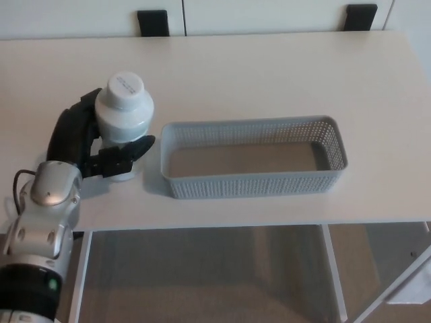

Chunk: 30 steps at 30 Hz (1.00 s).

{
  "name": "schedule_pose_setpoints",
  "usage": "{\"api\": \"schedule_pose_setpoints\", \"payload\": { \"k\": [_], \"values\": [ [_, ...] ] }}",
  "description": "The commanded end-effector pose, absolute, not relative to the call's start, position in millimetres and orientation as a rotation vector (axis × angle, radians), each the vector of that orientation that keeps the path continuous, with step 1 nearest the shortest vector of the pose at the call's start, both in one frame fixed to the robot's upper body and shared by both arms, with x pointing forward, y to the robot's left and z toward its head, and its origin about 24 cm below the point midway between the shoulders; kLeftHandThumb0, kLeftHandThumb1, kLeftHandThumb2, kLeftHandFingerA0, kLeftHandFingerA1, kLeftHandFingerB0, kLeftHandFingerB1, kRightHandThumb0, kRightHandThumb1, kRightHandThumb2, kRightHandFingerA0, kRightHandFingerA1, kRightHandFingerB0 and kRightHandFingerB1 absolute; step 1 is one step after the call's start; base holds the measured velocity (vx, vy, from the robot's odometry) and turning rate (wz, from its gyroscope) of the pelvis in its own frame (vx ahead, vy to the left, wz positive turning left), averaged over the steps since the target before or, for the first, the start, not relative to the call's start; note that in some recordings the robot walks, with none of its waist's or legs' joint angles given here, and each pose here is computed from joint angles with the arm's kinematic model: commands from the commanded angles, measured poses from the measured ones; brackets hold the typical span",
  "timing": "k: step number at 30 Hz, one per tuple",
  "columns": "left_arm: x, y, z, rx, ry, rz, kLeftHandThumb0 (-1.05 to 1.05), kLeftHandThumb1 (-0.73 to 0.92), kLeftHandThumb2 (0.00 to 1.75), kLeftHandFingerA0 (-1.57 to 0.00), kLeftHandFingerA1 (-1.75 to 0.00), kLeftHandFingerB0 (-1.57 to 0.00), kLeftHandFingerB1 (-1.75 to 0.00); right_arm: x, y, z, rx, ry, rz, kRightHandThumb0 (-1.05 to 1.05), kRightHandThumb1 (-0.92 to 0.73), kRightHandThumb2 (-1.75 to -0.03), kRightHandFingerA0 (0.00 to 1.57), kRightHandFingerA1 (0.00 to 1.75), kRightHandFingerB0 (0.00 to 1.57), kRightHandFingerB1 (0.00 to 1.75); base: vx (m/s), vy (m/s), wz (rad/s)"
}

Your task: The robot walk up to a desk on which a bottle is kept on the left hand side and a container is kept on the right hand side. The robot uses its left hand to pick up the bottle and places it in the container.

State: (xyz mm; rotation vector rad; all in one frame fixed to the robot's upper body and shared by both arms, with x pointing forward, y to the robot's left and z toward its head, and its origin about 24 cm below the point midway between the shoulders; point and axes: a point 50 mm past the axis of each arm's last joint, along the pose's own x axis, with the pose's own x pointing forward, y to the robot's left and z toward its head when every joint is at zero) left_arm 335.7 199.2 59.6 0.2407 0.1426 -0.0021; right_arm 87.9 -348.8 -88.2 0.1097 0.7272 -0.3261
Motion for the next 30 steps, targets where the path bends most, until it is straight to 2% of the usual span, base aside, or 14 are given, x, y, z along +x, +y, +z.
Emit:
{"api": "schedule_pose_setpoints", "payload": {
  "k": [1, 2, 7, 8, 9, 12, 13, 15, 18, 19, 22, 23, 29, 30],
  "values": [
    [340.1, 191.3, 91.7, 0.175, 0.016, -0.023, -0.20, 0.81, 0.64, -1.07, -1.25, -0.84, -0.75, 94.1, -353.5, -83.9, 0.074, 0.729, -0.323, -0.58, -0.29, -0.51, 0.92, 0.50, 0.75, 0.44, 0.00, 0.000, 0.00],
    [341.0, 186.9, 99.6, 0.160, -0.016, -0.035, -0.18, 0.81, 0.64, -1.07, -1.25, -0.84, -0.73, 95.2, -353.8, -83.8, 0.073, 0.730, -0.323, -0.64, -0.23, -0.61, 0.89, 0.54, 0.72, 0.48, 0.00, 0.000, 0.00],
    [340.6, 157.0, 139.9, 0.113, -0.160, -0.109, -0.18, 0.79, 0.65, -1.07, -1.29, -0.85, -0.74, 98.2, -353.1, -80.3, 0.051, 0.732, -0.305, -0.63, -0.26, -0.64, 0.88, 0.55, 0.70, 0.49, 0.00, 0.000, 0.00],
    [340.6, 157.0, 139.9, 0.113, -0.160, -0.109, -0.18, 0.79, 0.65, -1.07, -1.29, -0.85, -0.74, 98.2, -353.1, -80.3, 0.051, 0.732, -0.305, -0.63, -0.26, -0.64, 0.88, 0.55, 0.70, 0.49, 0.00, 0.000, 0.00],
    [337.5, 144.0, 149.0, 0.104, -0.189, -0.132, -0.15, 0.81, 0.64, -1.04, -1.30, -0.83, -0.76, 97.9, -353.2, -81.0, 0.046, 0.739, -0.306, -0.58, -0.32, -0.52, 0.91, 0.49, 0.75, 0.43, 0.00, 0.000, 0.00],
    [333.1, 123.8, 156.6, 0.084, -0.208, -0.180, -0.12, 0.83, 0.64, -1.06, -1.30, -0.82, -0.75, 97.6, -351.5, -84.0, 0.052, 0.745, -0.305, -0.56, -0.32, -0.52, 0.92, 0.49, 0.73, 0.43, 0.00, 0.000, 0.00],
    [330.4, 110.9, 160.8, 0.091, -0.210, -0.205, -0.09, 0.82, 0.67, -1.03, -1.32, -0.76, -0.75, 97.9, -350.7, -85.0, 0.049, 0.745, -0.303, -0.64, -0.24, -0.62, 0.91, 0.54, 0.71, 0.47, 0.00, 0.000, 0.00],
    [327.1, 94.3, 165.6, 0.121, -0.221, -0.231, -0.04, 0.84, 0.67, -0.96, -1.37, -0.74, -0.80, 98.7, -349.7, -84.6, 0.041, 0.742, -0.295, -0.58, -0.32, -0.52, 0.93, 0.49, 0.75, 0.43, 0.00, 0.000, 0.00],
    [326.3, 77.2, 166.6, 0.170, -0.229, -0.252, 0.00, 0.84, 0.67, -0.92, -1.32, -0.77, -0.78, 101.4, -348.8, -83.2, 0.032, 0.737, -0.283, -0.58, -0.34, -0.52, 0.90, 0.48, 0.73, 0.43, 0.00, 0.000, 0.00],
    [326.3, 72.1, 165.8, 0.172, -0.230, -0.260, 0.01, 0.85, 0.66, -0.83, -1.38, -0.76, -0.79, 102.7, -348.9, -82.9, 0.032, 0.736, -0.282, -0.58, -0.33, -0.52, 0.91, 0.49, 0.75, 0.43, 0.00, 0.000, 0.00],
    [326.5, 61.8, 161.2, 0.169, -0.215, -0.281, -0.04, 0.84, 0.66, -0.87, -1.33, -0.79, -0.76, 106.1, -348.9, -82.4, 0.040, 0.730, -0.277, -0.57, -0.32, -0.52, 0.92, 0.49, 0.75, 0.43, 0.00, 0.000, 0.00],
    [326.7, 58.7, 157.1, 0.171, -0.206, -0.290, -0.06, 0.83, 0.67, -0.96, -1.29, -0.79, -0.75, 107.0, -348.9, -82.4, 0.038, 0.729, -0.277, -0.58, -0.31, -0.51, 0.90, 0.49, 0.75, 0.43, 0.00, 0.000, 0.00],
    [328.3, 53.7, 146.3, 0.165, -0.152, -0.303, -0.09, 0.82, 0.67, -0.96, -1.31, -0.79, -0.76, 109.5, -349.4, -80.0, 0.029, 0.714, -0.259, -0.57, -0.32, -0.51, 0.87, 0.48, 0.71, 0.42, 0.00, 0.000, 0.00],
    [328.6, 54.2, 141.7, 0.149, -0.125, -0.304, -0.08, 0.86, 0.66, -0.96, -1.35, -0.78, -0.80, 110.3, -348.7, -79.1, 0.037, 0.704, -0.235, -0.63, -0.28, -0.65, 0.88, 0.55, 0.66, 0.46, 0.00, 0.000, 0.00]
  ]
}}
